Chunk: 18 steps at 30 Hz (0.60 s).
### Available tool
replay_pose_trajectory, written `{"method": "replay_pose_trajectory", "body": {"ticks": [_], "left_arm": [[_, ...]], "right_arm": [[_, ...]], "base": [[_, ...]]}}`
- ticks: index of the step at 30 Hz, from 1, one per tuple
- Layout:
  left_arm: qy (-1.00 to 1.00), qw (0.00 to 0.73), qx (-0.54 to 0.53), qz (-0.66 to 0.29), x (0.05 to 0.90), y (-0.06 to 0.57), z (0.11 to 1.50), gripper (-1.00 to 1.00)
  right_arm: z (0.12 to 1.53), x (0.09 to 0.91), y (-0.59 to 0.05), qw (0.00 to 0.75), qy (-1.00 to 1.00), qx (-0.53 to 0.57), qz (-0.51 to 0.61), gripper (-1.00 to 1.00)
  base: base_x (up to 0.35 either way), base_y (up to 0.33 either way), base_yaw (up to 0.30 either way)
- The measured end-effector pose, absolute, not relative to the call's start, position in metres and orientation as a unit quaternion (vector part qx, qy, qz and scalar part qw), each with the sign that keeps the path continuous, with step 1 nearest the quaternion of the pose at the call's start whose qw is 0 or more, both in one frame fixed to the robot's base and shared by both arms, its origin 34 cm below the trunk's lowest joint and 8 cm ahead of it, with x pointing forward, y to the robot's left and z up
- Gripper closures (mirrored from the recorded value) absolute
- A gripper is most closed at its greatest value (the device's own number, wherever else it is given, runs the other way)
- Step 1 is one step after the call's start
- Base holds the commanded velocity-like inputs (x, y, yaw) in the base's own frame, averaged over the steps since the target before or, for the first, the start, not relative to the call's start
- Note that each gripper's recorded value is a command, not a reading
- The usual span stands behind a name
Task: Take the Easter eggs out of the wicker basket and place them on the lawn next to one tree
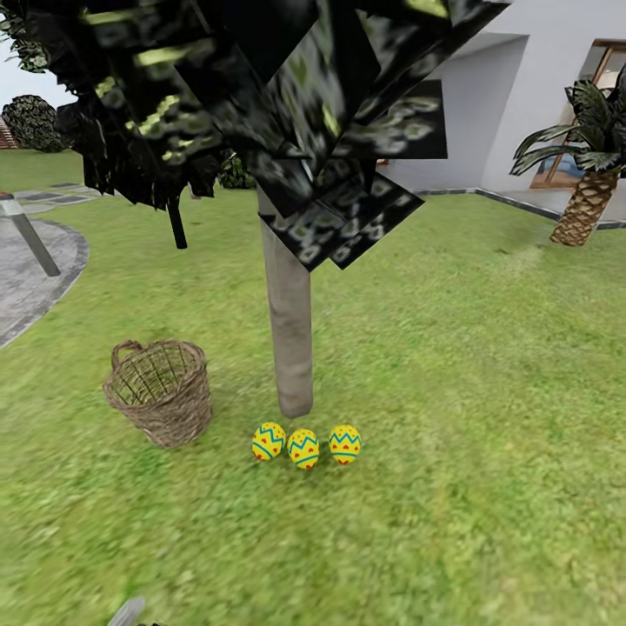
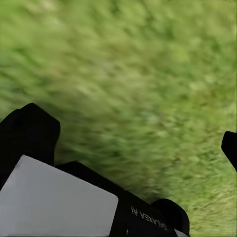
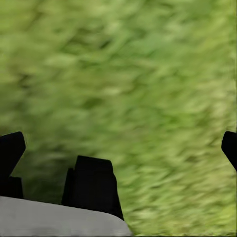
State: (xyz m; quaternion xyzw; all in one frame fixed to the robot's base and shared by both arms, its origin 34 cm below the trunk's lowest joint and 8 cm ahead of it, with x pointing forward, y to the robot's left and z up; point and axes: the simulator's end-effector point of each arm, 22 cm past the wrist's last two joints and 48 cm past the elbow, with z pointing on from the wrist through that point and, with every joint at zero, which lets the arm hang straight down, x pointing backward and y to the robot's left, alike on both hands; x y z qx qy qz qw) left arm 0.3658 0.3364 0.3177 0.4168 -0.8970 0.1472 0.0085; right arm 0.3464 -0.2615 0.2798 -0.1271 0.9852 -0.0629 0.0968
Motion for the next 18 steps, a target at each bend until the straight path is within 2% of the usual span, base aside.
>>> {"method": "replay_pose_trajectory", "body": {"ticks": [7, 18], "left_arm": [[-0.897, 0.028, 0.423, 0.122, 0.339, 0.346, 0.324, -1.00], [-0.900, 0.044, 0.422, 0.098, 0.316, 0.352, 0.340, -1.00]], "right_arm": [[0.289, 0.309, -0.262, 0.071, 0.987, -0.129, -0.060, -1.00], [0.311, 0.305, -0.262, 0.066, 0.988, -0.130, -0.059, -1.00]], "base": [[0.000, 0.000, 0.000], [0.000, 0.000, 0.000]]}}
